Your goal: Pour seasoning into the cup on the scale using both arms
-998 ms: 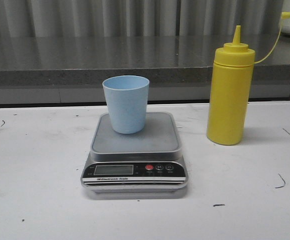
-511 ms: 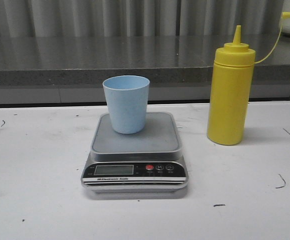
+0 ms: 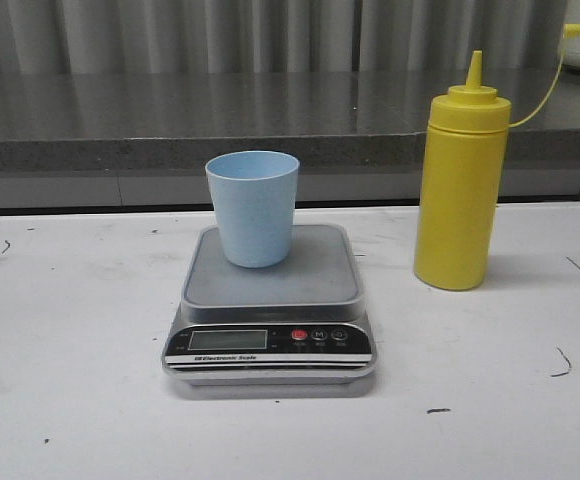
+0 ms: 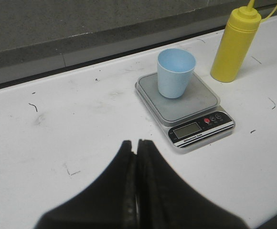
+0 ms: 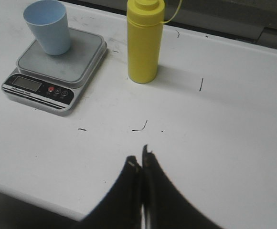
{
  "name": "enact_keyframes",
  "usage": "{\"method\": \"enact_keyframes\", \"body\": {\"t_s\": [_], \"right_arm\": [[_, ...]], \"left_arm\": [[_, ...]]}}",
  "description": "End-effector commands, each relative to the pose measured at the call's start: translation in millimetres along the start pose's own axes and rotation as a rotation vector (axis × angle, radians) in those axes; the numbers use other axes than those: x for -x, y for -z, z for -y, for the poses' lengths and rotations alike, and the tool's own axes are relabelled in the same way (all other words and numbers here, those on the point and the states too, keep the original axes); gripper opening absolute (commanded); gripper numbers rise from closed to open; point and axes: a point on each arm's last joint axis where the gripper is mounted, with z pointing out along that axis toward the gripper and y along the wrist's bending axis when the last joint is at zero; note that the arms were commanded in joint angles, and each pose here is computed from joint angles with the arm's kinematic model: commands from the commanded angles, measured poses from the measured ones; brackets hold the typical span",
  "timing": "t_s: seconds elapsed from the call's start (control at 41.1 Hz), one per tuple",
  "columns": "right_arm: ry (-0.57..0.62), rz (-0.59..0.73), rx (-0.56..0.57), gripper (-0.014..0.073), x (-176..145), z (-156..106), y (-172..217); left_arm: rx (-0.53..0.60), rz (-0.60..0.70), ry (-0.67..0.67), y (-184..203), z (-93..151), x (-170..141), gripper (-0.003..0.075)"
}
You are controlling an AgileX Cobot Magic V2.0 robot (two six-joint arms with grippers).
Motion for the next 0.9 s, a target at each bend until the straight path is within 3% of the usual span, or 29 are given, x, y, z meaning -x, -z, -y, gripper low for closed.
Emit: {"method": "enact_keyframes", "body": {"t_s": [0.0, 0.122, 0.39, 0.609, 0.877], "right_arm": [[0.005, 0.082, -0.008, -0.0118, 11.7, 0.7, 3.1], [0.005, 0.082, -0.008, -0.0118, 11.7, 0.7, 3.1], [0.005, 0.082, -0.008, -0.0118, 11.7, 0.7, 3.1], [0.005, 0.082, -0.008, -0.0118, 11.7, 0.7, 3.1], [0.005, 0.082, -0.008, -0.0118, 11.7, 0.7, 3.1]], "left_arm": [[-0.014, 0.098, 0.008, 2.8, 0.9, 9.3, -0.0020], [0.006, 0.133, 0.016, -3.3, -0.4, -2.9, -0.0020], [0.189, 0.451, 0.025, -26.1, -10.5, -45.6, -0.0020], [0.292, 0.517, 0.106, -52.7, -18.3, -93.7, -0.0020], [0.361, 0.585, 0.111, -71.1, -25.0, -125.1, -0.0020]]}}
